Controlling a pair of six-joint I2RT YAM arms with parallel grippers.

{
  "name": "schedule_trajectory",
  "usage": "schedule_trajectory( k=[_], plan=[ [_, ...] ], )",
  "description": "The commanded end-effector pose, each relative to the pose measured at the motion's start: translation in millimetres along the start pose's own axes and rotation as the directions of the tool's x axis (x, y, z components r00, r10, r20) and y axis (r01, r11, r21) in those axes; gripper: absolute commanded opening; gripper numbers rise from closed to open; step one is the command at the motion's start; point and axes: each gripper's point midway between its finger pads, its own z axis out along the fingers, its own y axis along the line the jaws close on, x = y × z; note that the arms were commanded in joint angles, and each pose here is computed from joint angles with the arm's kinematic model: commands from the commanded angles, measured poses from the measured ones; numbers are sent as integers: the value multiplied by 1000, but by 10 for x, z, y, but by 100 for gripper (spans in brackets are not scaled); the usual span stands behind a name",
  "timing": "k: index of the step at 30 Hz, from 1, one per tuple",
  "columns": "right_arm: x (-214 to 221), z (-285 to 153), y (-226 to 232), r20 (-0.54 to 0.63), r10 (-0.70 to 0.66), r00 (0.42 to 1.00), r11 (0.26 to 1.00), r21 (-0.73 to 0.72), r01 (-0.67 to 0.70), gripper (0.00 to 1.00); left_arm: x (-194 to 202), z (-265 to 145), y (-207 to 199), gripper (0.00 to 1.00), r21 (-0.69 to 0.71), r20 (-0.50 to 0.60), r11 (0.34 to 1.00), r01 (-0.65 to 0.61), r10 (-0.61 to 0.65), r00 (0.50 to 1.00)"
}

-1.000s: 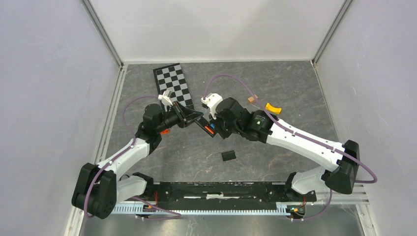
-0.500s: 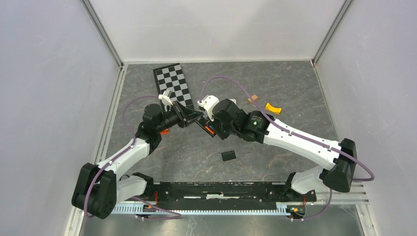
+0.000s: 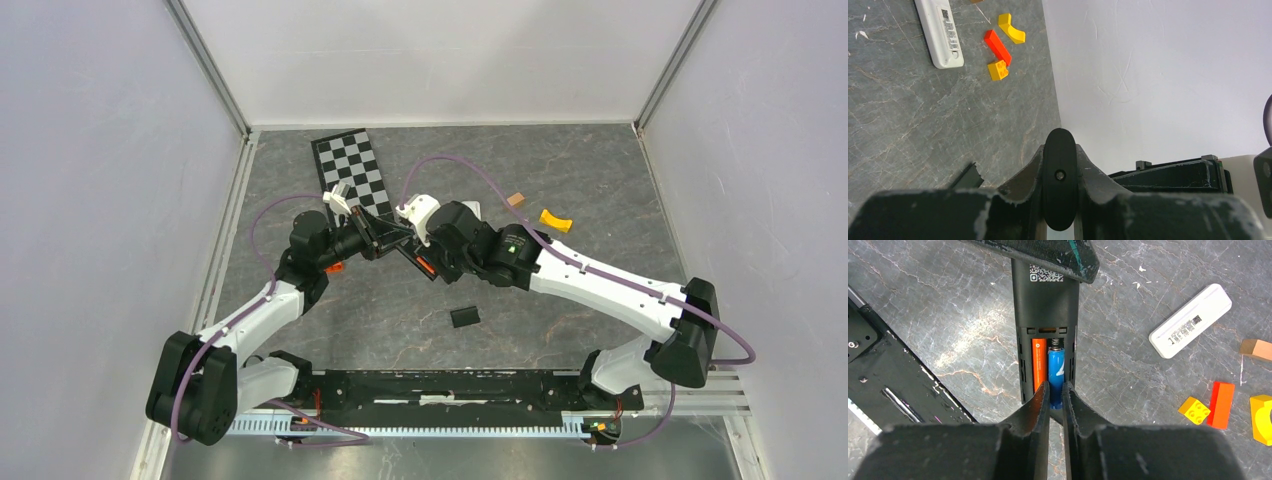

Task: Load the batteries into the remote control
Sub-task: Load the battery into the remote control.

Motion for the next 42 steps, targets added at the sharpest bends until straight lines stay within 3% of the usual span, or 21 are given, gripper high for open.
schedule_trajectory(
  k=[1,14,21,27,31,32,34,38,42],
  plan=[
    [-179,-71,28,45,-7,999,1000,-9,7,18,-41,-36,-263,2,82,1,997,-13,13,1000],
    [-183,-132,52,49,10,999,1000,-27,-8,25,-76,-44,-239,2,73,11,997,-11,10,1000],
    [-391,-311,2,152,81,985,997,-19,-79,44,-100,-57,-228,2,73,21,997,5,-7,1000],
    [-670,-520,-64,299,197,934,980,-41,-194,60,-114,-74,-281,2,108,32,994,35,-39,999],
    [-728,-635,-135,429,339,837,939,-95,-332,79,-128,-105,-385,2,148,36,987,69,-75,997],
    [-738,-686,-183,470,393,791,915,-111,-388,89,-133,-113,-414,2,158,37,984,81,-87,995],
    [-653,-756,-292,522,506,687,846,-144,-513,95,-148,-133,-464,2,170,41,978,118,-127,991],
    [-659,-955,-282,579,671,463,718,-353,-600,98,-182,-191,-571,2,206,56,961,182,-197,979],
    [-637,-1024,-209,560,746,360,647,-482,-591,98,-211,-237,-706,2,247,54,946,210,-230,972]
  ],
)
